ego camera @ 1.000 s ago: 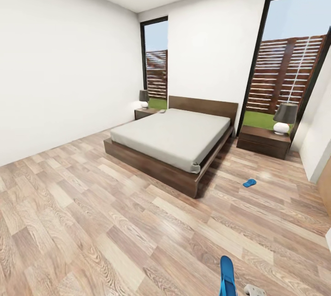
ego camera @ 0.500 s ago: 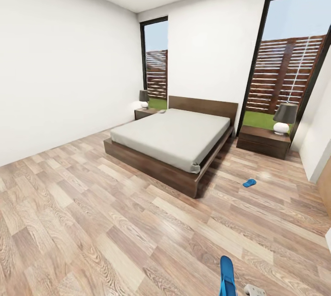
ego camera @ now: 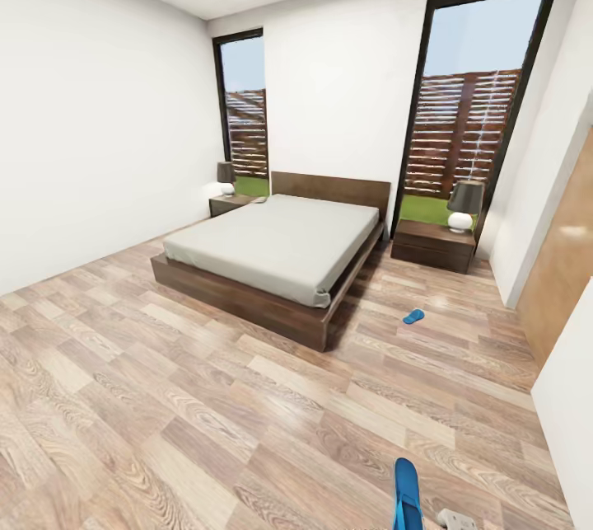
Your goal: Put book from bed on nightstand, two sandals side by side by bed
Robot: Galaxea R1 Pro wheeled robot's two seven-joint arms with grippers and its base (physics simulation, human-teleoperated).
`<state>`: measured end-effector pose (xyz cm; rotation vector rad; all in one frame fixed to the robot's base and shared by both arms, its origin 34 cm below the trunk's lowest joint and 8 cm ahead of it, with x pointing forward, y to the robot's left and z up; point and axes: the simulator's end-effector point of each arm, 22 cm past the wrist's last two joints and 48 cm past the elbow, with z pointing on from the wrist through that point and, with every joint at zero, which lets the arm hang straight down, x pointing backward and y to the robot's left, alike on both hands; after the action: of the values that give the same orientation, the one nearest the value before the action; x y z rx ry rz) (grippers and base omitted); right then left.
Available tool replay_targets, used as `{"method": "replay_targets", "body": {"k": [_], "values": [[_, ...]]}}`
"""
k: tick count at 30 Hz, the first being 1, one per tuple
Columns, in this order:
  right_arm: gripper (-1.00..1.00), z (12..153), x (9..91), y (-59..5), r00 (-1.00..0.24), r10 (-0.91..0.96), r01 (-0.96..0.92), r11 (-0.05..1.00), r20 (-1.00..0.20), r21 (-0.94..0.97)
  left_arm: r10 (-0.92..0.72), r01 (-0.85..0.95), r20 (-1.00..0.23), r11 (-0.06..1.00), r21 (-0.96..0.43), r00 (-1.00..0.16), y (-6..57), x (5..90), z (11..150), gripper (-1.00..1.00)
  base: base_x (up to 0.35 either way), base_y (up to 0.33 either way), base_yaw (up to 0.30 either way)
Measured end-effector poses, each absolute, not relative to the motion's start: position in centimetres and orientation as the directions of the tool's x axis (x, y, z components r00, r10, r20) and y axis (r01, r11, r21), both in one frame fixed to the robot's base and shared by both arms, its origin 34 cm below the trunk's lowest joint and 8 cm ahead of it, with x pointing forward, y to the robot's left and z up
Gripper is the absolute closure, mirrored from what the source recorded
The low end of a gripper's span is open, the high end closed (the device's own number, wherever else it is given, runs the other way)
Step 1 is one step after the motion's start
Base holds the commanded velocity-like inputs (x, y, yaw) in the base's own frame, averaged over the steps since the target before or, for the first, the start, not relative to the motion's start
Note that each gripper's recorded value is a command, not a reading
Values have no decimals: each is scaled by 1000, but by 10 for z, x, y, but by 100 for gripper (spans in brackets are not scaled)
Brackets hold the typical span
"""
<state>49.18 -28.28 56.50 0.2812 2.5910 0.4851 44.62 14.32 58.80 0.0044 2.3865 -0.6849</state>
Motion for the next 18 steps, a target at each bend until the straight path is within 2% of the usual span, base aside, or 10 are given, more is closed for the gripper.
{"method": "replay_targets", "body": {"k": [18], "values": [[100,565,492,-283,-861,280,108,916,-424,386,-167,171,-589,864,-474,-791,143,446,588,-100,0,0,-282]]}}
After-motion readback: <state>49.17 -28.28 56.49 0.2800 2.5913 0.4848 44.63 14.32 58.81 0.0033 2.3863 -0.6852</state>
